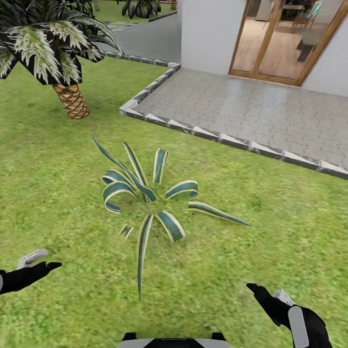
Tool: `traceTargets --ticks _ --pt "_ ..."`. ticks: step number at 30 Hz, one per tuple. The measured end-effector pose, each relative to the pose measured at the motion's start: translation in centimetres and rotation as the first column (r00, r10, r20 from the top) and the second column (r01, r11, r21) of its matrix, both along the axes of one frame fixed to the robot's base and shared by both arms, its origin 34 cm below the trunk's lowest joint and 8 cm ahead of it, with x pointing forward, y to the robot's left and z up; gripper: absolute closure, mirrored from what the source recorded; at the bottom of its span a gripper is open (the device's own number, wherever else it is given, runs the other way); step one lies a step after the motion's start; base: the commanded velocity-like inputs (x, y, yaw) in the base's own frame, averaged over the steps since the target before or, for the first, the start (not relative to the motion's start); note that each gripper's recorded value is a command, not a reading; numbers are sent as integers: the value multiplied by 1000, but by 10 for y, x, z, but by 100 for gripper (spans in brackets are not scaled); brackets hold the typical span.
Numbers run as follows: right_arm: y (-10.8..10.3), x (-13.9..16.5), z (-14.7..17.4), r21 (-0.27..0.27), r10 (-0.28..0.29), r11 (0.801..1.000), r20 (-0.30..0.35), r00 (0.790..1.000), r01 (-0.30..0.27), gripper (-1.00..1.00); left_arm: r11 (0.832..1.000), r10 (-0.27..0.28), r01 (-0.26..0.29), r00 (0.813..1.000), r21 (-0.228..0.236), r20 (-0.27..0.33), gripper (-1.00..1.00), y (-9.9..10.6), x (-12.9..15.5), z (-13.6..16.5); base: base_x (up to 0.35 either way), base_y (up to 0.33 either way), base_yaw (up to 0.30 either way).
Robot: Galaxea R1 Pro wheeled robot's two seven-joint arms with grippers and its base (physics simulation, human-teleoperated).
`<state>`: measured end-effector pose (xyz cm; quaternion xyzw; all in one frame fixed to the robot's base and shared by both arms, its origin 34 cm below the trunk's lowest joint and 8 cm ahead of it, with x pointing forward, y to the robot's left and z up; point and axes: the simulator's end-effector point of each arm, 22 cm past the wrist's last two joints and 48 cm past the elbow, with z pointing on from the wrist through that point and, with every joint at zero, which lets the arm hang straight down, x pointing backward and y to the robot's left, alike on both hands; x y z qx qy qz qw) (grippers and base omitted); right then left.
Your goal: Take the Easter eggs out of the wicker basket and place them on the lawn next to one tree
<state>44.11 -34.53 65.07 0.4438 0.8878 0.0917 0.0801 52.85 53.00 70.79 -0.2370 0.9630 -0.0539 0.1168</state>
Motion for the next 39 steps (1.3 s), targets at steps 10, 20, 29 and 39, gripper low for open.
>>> traceTargets --ticks 10,20,29,39 --pt "5 -8 -5 11 0 1000 -20 1000 0 -100 1000 -1 1 1000 3 0 -100 1 0 0 34 117 0" --pt "6 -11 -7 16 -1 1000 -28 1000 2 -100 1000 -10 10 1000 15 19 -100 3 4 1 4 162 0" --pt "6 -11 -7 16 -2 1000 -28 1000 2 -100 1000 -11 11 1000 14 21 -100 2 5 1 -28 73 0" --pt "6 -11 -7 16 -2 1000 -28 1000 2 -100 1000 -12 11 1000 13 22 -100 2 5 1 -3 76 0"
